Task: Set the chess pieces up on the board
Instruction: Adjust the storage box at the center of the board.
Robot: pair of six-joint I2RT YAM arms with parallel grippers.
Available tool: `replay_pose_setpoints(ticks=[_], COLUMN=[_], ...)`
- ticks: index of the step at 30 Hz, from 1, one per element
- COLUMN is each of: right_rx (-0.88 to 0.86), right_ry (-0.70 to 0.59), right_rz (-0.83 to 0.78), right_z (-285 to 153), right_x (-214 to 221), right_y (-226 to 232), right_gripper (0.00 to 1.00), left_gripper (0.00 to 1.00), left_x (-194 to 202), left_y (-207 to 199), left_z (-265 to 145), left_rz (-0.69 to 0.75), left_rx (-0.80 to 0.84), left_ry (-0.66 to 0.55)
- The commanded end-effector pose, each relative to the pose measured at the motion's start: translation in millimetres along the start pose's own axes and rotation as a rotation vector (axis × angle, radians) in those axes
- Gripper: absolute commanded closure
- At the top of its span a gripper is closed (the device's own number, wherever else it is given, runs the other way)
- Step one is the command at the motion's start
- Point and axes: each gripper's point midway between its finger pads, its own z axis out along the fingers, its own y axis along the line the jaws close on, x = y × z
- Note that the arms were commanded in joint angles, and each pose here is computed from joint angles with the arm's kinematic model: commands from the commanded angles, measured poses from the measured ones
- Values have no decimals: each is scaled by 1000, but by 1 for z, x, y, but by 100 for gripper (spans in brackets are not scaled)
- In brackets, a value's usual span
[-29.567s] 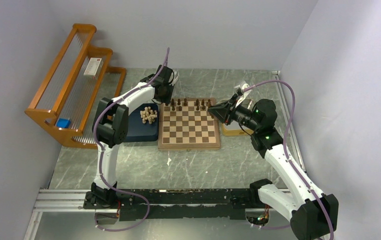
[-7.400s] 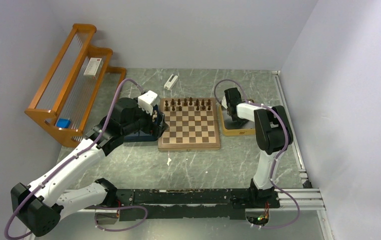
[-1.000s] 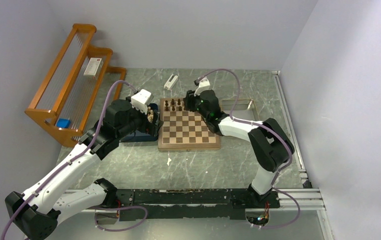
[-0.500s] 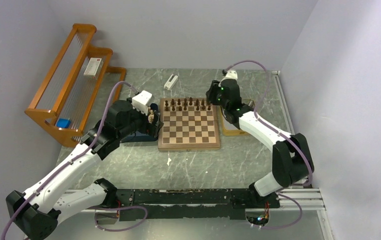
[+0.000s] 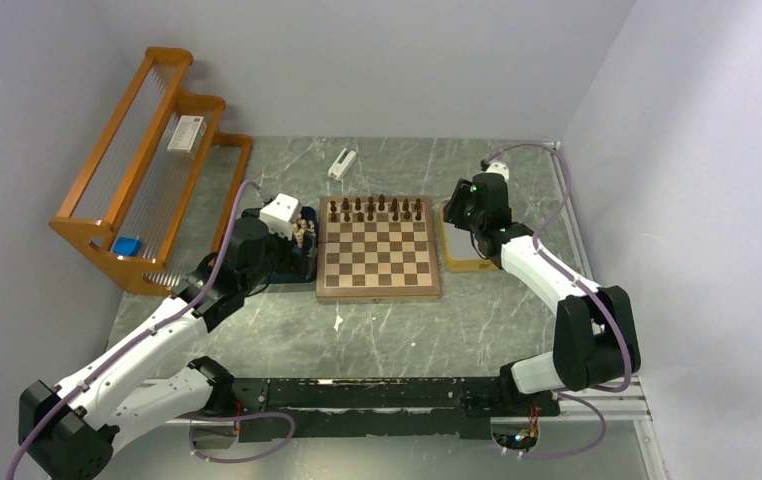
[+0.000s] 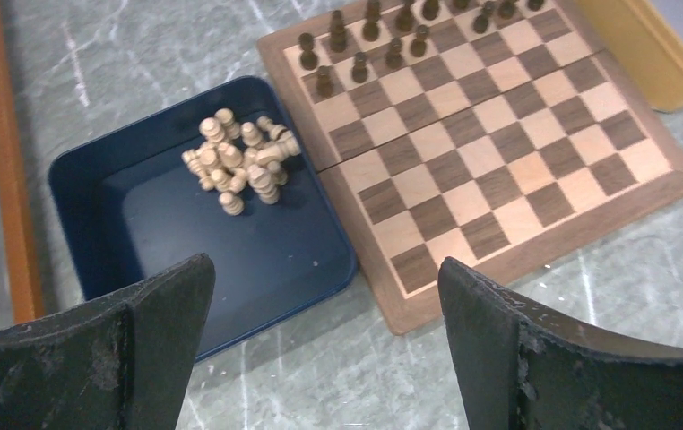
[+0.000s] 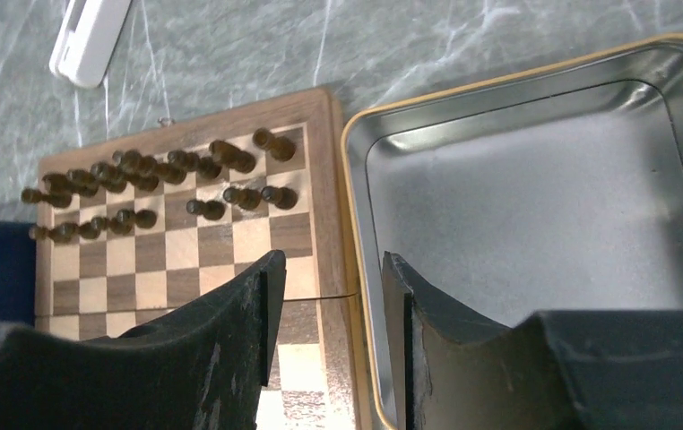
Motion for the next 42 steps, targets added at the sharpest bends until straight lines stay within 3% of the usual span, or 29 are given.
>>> replay_pose_setpoints(ticks=[1, 5, 15, 22, 26, 32, 39, 42], right_rx=[66, 5, 174, 244, 276, 347, 375, 477], right_ry=[-42, -34, 77, -17, -24, 205, 315, 345], right_rz=[188, 299, 430, 276, 213, 254, 236, 350], right_z=[5, 9, -12, -49, -48, -18, -1, -1], right_x=[-5, -3, 16, -38, -53, -3, 33, 48], right_y=[-16, -6, -25, -36, -44, -72, -82, -92], right_gripper=[53, 54, 54, 53, 52, 51, 61, 67], left_gripper=[1, 1, 1, 1, 1, 1, 1, 1], left_x=[-10, -11, 26, 69, 64, 53, 56, 60], left_y=[27, 41, 29, 3, 4, 33, 24, 17], left_z=[-1, -1, -8, -13, -21, -40, -30, -24], left_rz=[10, 37, -87, -139, -178, -267, -247, -225], left_rx=[-147, -227, -188, -61, -81, -267, -246, -218], left_ry=[-58, -7, 117, 291, 288, 243, 343, 397])
